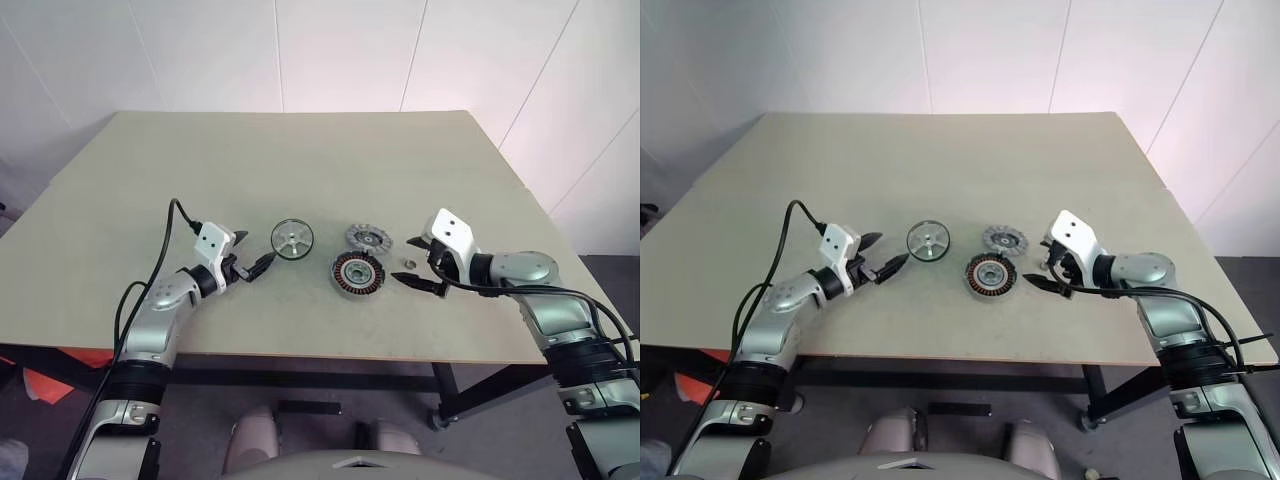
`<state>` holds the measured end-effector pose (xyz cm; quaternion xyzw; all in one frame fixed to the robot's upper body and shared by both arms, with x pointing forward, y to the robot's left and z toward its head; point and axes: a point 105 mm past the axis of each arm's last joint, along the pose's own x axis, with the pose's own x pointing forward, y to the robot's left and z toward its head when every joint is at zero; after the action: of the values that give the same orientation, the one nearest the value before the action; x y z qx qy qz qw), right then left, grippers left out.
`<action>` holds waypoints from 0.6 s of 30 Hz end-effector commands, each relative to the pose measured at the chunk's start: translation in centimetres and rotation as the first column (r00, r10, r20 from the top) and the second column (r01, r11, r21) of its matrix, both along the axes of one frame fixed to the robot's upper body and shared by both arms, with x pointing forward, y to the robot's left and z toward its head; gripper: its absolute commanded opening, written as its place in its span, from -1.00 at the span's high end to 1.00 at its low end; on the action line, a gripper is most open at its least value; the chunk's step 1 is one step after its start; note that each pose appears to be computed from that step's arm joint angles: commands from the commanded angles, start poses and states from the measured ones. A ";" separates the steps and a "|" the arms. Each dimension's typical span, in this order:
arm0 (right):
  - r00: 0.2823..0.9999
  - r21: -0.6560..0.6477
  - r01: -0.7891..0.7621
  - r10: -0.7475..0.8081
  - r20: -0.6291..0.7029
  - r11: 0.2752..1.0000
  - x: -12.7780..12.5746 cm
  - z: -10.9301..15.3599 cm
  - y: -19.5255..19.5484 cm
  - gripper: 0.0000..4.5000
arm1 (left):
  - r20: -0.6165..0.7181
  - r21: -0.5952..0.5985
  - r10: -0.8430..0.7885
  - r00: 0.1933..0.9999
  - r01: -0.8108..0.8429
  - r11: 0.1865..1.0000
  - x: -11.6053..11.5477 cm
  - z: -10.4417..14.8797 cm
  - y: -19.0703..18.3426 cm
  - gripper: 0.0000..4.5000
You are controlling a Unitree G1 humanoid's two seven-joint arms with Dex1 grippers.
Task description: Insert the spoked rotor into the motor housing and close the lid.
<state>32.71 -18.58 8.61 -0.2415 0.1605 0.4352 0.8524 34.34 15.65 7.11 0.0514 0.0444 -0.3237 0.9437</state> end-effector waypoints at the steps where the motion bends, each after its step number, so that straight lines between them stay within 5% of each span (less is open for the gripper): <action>1: 0.998 -0.009 -0.020 0.021 0.056 1.000 0.4 1.5 0.1 -0.90 | 0.066 0.005 -0.003 0.998 0.002 1.000 0.3 1.8 0.2 -0.99; 11: 0.995 -0.028 -0.064 0.066 0.074 0.998 0.1 2.1 0.6 -0.90 | 0.066 0.005 -0.012 0.998 0.011 1.000 0.5 1.9 0.0 -0.99; 18: 0.960 -0.322 -0.239 0.273 0.062 0.916 -1.7 1.6 -0.1 -0.90 | 0.068 0.006 -0.015 0.998 0.014 1.000 0.7 2.0 -0.1 -0.99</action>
<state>31.31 -19.63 8.74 -0.3713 0.1812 0.4789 0.7746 34.53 15.68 7.42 0.0551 0.0415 -0.3257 0.9430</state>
